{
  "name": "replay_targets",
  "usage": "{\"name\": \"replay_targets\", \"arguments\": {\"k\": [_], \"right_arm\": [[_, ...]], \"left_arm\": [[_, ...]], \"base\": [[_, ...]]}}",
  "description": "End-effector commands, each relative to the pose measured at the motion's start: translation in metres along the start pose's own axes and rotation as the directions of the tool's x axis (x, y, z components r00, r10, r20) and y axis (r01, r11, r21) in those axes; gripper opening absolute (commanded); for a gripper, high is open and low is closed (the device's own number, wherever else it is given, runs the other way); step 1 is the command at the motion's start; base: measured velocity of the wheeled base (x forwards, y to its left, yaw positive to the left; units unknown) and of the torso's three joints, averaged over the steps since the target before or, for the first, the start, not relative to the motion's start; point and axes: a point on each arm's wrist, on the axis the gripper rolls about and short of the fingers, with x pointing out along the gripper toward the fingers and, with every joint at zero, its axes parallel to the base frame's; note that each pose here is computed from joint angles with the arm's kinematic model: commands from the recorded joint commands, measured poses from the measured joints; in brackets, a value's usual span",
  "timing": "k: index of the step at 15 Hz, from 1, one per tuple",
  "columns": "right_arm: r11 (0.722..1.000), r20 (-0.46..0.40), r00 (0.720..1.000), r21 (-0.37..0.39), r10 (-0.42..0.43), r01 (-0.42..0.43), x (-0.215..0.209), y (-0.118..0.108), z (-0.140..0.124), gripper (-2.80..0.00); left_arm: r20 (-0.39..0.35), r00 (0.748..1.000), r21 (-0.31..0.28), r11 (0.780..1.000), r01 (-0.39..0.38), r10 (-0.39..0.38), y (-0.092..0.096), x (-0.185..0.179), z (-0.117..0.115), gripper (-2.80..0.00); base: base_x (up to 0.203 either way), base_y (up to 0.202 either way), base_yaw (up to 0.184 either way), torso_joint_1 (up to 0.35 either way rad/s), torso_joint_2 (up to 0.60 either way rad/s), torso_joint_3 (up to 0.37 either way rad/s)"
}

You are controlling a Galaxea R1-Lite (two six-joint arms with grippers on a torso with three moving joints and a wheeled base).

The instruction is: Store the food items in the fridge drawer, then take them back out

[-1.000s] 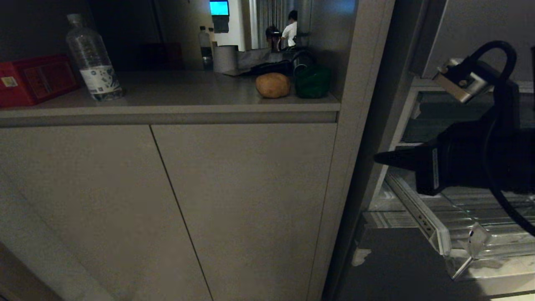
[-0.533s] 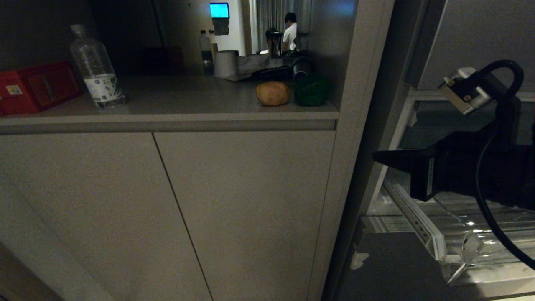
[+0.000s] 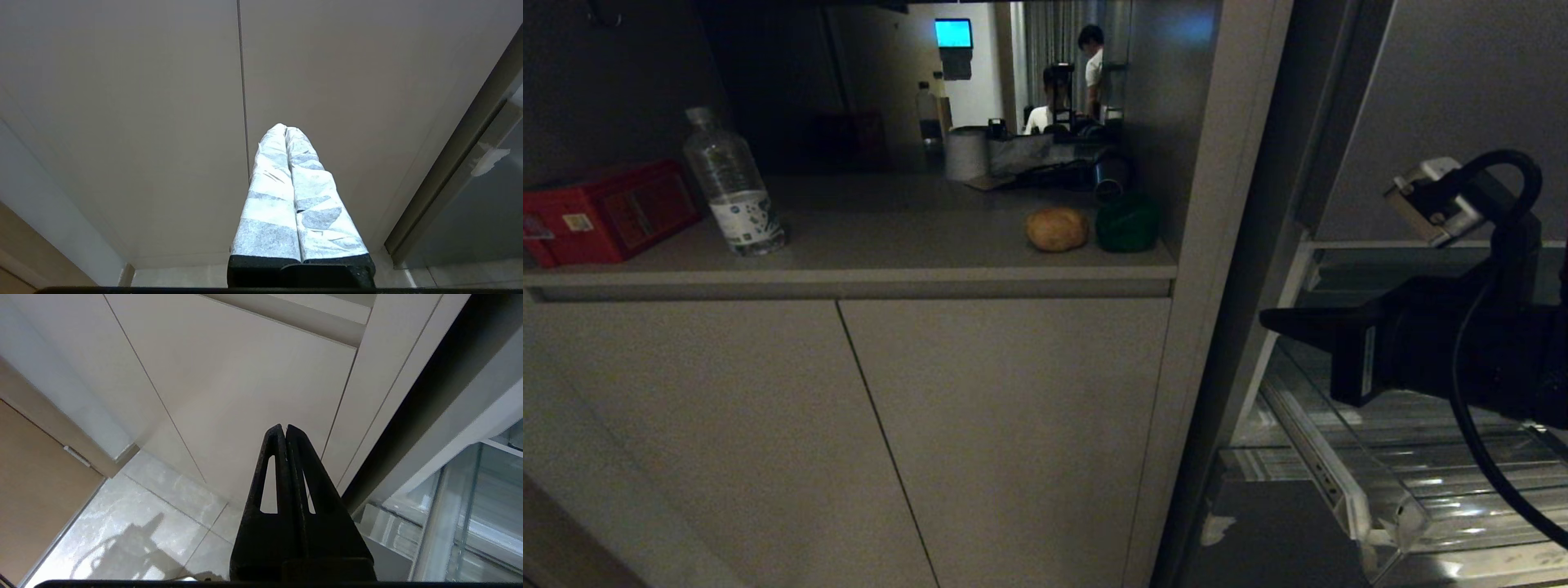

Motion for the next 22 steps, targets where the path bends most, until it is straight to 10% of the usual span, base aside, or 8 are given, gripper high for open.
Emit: {"name": "replay_targets", "arguments": {"k": [1,10,18,19,20,22], "right_arm": [[1.0,-0.015,1.0,0.0,0.004,-0.004,0.001,0.0,-0.005,-2.8],[1.0,-0.11,0.994,0.0,-0.008,0.008,0.003,-0.001,-0.033,-2.8],[0.988,-0.005,0.988,0.037,-0.152,0.152,0.005,-0.004,-0.039,-2.8],[0.985,0.009,0.986,0.04,-0.166,0.166,0.004,-0.004,-0.04,-2.39],[0.984,0.024,0.984,0.043,-0.175,0.174,0.003,-0.005,-0.041,0.0],[0.984,0.037,0.984,0.053,-0.174,0.172,0.0,-0.005,-0.04,0.0]], "left_arm": [[0.0,1.0,0.0,1.0,0.0,0.0,0.0,0.0,0.0,-2.8],[0.0,1.0,0.0,1.0,0.0,0.0,0.0,0.0,0.0,-2.8],[0.0,1.0,-0.003,1.0,0.0,0.0,0.0,0.0,0.0,-2.8],[0.0,1.0,-0.003,1.0,0.0,0.0,0.0,0.0,0.0,-2.8],[0.0,1.0,-0.003,1.0,0.0,0.0,0.0,0.0,0.0,-2.8],[-0.001,1.0,-0.003,1.0,0.0,0.0,0.0,0.0,0.0,-2.8]], "base": [[0.0,0.0,0.0,0.159,-0.36,-0.194],[0.0,0.0,0.0,0.108,-0.23,-0.128],[0.0,0.0,0.0,0.0,0.0,0.0],[0.0,0.0,0.0,0.0,0.0,0.0],[0.0,0.0,0.0,0.0,0.0,0.0],[0.0,0.0,0.0,0.0,0.0,0.0]]}}
